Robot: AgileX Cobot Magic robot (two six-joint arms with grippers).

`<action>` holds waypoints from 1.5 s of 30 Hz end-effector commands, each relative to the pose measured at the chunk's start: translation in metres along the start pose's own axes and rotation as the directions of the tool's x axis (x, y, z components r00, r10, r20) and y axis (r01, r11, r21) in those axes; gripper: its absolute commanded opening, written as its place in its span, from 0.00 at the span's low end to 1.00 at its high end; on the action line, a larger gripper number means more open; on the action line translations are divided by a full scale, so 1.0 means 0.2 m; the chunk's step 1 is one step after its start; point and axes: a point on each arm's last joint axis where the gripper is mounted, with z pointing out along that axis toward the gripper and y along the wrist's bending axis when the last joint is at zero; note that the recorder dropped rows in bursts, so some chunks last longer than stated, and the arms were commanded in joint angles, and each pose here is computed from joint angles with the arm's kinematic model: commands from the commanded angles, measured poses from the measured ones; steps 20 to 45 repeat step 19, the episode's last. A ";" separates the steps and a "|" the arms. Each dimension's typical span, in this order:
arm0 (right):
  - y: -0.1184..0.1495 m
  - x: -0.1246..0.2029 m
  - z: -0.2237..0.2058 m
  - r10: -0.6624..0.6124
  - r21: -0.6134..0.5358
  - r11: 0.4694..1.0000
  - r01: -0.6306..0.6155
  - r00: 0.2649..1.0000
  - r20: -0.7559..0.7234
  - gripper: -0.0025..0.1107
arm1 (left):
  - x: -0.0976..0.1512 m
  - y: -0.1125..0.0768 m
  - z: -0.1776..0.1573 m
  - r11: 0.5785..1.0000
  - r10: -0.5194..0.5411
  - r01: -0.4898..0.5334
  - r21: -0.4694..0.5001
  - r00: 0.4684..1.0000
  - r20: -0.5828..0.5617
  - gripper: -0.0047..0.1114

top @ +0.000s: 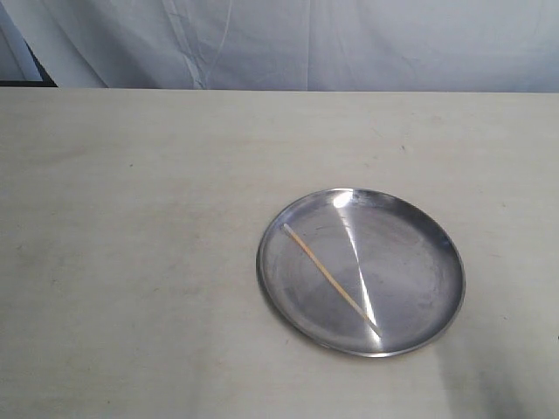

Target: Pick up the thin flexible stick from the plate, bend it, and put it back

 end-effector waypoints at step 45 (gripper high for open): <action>0.00 0.00 0.00 -0.002 0.002 1.000 0.002 1.000 0.013 0.01 | 0.00 0.00 0.00 1.000 -0.004 0.004 -0.001 1.000 0.008 0.04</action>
